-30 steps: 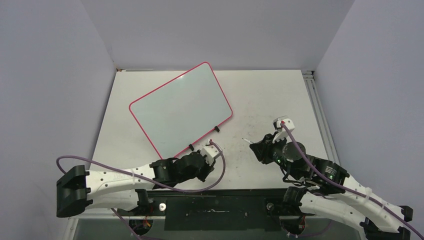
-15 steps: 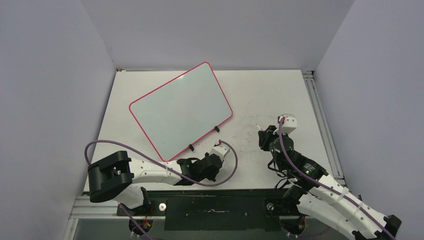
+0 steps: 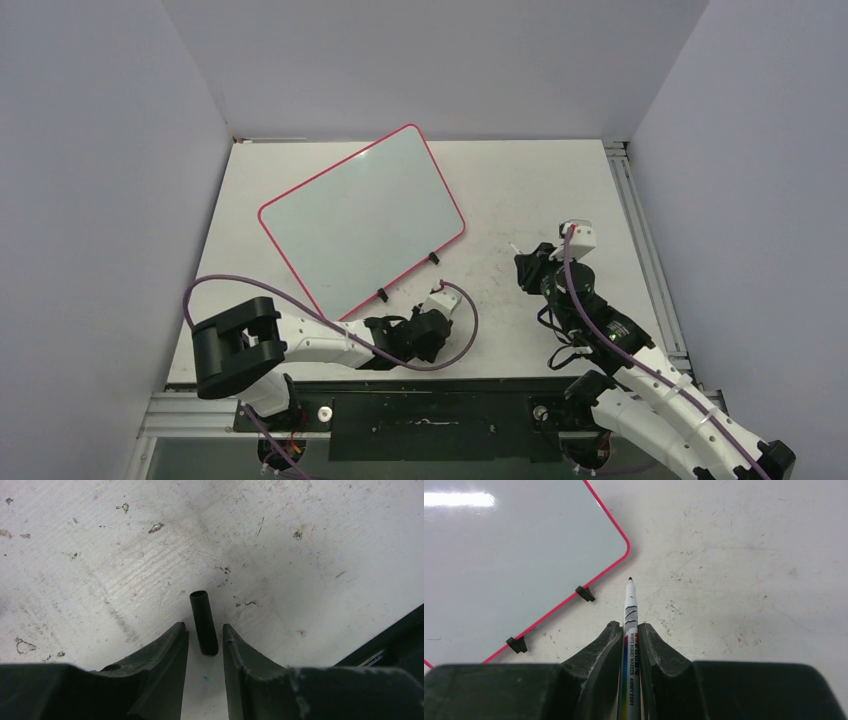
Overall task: Write a sentence on the whiteboard
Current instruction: Place the pen cap at the center of the board, then move the whiteboard stand to the center of the board.
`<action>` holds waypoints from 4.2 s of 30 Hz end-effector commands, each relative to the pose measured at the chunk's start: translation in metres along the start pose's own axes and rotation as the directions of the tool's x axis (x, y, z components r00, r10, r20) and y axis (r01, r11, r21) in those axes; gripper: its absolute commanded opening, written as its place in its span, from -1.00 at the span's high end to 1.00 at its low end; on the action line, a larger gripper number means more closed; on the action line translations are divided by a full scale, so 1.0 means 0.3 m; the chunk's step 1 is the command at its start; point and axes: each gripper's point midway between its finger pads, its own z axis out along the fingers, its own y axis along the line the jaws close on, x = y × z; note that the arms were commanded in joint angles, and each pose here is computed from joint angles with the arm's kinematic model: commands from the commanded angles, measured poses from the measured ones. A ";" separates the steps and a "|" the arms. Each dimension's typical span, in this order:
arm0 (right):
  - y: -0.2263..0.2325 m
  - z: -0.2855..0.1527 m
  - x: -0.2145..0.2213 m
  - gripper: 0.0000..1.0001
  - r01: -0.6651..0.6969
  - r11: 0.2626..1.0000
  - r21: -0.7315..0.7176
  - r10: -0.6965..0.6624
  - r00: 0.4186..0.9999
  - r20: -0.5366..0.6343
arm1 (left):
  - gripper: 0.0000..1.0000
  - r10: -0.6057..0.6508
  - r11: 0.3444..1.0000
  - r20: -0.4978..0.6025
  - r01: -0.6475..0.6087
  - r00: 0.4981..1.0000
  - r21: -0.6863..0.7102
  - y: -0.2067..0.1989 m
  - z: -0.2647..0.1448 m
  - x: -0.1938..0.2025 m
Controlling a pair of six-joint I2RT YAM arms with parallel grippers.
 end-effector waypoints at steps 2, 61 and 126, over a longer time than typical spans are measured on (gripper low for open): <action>0.016 -0.003 -0.031 0.89 -0.016 0.999 -0.028 0.017 0.999 0.035 | 0.28 -0.033 0.999 0.052 0.032 0.998 0.019 -0.041 0.000 -0.072; 0.147 -0.013 -0.036 0.89 -0.037 0.977 -0.209 0.034 0.999 -0.021 | 0.07 -0.477 0.688 0.309 0.568 0.823 -0.452 0.503 0.007 -0.124; 0.151 -0.024 -0.019 0.89 -0.039 0.975 -0.219 0.029 0.998 -0.051 | 1.00 -0.372 0.839 0.228 0.431 0.900 -0.332 0.177 0.056 -0.076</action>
